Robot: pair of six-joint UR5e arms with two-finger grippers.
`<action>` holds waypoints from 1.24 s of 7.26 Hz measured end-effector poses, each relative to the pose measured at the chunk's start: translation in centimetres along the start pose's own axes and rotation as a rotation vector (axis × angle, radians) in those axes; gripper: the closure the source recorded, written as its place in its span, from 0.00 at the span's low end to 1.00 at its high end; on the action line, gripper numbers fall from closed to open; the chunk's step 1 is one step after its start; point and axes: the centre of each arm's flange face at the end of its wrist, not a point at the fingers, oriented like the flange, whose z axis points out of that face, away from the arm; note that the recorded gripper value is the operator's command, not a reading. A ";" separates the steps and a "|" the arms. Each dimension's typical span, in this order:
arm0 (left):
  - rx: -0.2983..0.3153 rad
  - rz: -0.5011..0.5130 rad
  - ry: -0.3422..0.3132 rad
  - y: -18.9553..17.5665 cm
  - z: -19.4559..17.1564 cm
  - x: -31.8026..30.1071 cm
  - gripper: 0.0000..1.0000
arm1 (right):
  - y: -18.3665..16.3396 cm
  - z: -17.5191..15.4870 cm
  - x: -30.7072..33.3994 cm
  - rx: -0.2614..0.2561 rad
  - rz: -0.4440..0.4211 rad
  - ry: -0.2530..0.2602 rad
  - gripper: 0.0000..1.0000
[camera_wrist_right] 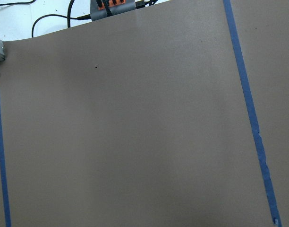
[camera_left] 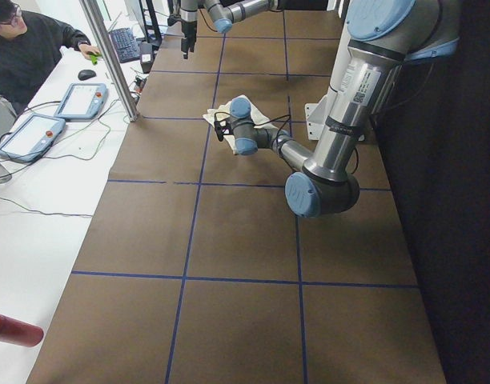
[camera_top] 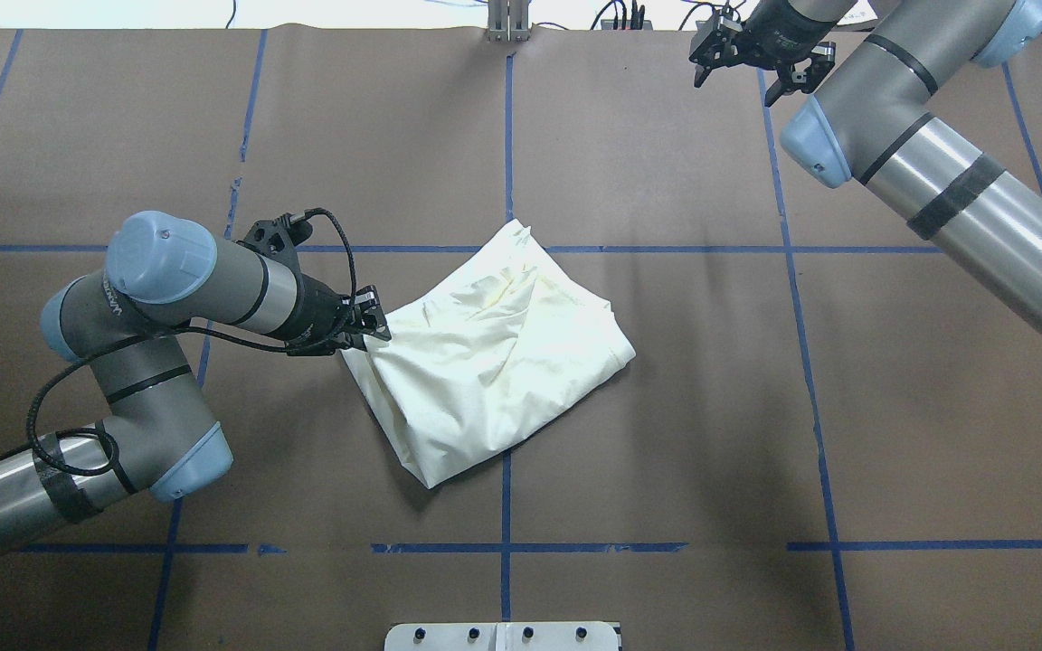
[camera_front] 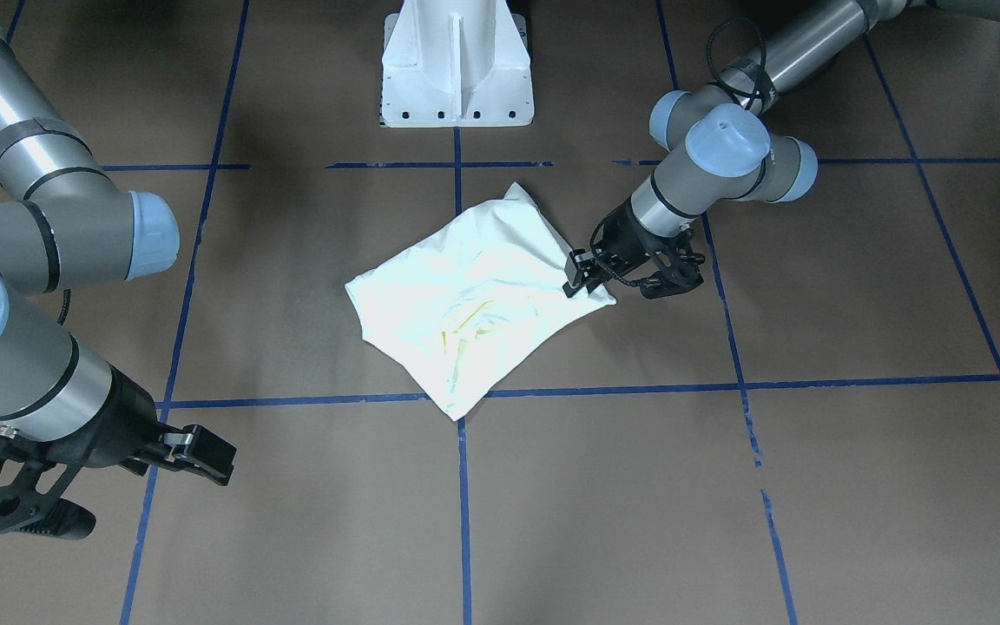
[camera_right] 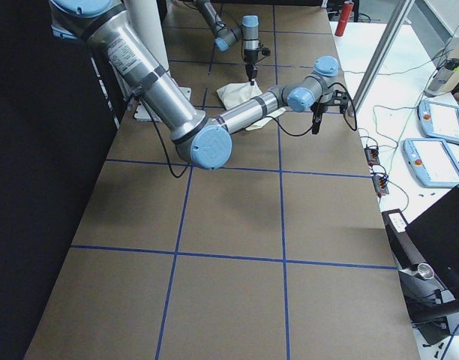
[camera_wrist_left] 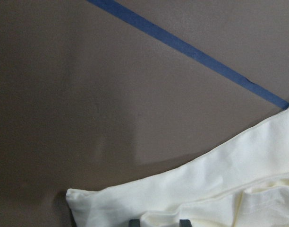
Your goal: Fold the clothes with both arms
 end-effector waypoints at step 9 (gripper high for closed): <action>0.068 -0.027 -0.014 -4.8 -3.4 -2.9 1.00 | -0.2 -0.1 0.5 0.001 0.006 0.002 0.00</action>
